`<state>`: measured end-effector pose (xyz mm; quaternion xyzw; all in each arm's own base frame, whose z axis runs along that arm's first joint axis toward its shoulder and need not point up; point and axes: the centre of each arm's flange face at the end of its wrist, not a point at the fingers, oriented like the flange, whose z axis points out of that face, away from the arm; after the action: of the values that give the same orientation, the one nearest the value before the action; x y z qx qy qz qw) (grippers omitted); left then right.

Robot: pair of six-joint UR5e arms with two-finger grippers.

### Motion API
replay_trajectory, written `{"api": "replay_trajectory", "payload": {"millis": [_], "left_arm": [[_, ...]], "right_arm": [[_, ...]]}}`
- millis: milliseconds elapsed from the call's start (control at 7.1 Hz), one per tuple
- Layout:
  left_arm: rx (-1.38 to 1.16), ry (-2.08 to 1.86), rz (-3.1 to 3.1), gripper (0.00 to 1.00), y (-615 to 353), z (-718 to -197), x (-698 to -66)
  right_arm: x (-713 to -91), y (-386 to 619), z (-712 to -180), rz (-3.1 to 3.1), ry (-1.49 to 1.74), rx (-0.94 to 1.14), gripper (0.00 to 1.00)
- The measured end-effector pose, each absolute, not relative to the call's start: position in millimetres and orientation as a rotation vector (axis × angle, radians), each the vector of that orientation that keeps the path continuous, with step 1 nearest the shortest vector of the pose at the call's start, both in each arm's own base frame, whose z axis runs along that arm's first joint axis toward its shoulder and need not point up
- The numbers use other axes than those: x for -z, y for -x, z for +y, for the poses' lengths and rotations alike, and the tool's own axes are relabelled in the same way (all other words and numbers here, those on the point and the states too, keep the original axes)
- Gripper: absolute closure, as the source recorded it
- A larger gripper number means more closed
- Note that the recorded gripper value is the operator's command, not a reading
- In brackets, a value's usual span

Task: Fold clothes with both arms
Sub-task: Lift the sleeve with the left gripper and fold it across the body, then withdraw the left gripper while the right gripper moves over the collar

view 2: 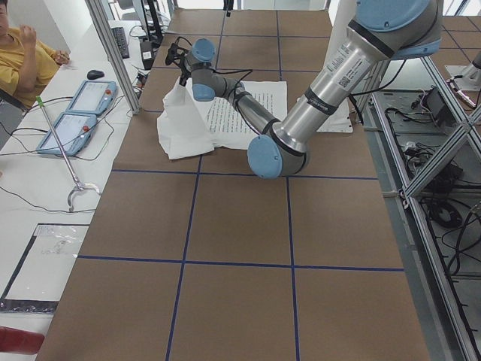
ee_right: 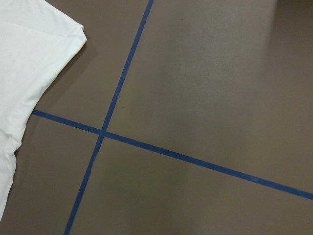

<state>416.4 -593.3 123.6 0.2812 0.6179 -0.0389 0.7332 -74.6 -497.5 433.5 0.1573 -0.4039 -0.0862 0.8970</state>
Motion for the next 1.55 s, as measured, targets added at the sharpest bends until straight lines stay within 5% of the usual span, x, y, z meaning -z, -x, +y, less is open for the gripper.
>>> {"api": "replay_trajectory", "payload": {"millis": [282,422,563,1126,1549], "left_arm": [[0.048,-0.61,1.405,1.0,-494.5,-545.0,-86.5],[0.018,-0.615,1.405,0.77,-531.9,-517.3,-80.7],[0.01,-0.615,1.389,0.01,-563.5,-499.3,-83.1],[-0.059,-0.581,1.334,0.0,-596.5,-473.3,-89.3],[-0.241,-0.616,1.163,0.0,-486.4,-497.9,-136.5]], "right_arm": [[-434.7,74.3,-497.3,-0.835,-0.324,0.177,0.0],[-435.3,73.9,-497.3,-0.834,-0.324,0.176,0.0],[-435.8,73.8,-497.6,-0.833,-0.323,0.175,0.0],[-421.0,82.1,-505.1,-0.848,-0.327,0.154,0.0],[-327.7,204.0,-526.6,-0.883,-0.318,0.042,0.0]]}}
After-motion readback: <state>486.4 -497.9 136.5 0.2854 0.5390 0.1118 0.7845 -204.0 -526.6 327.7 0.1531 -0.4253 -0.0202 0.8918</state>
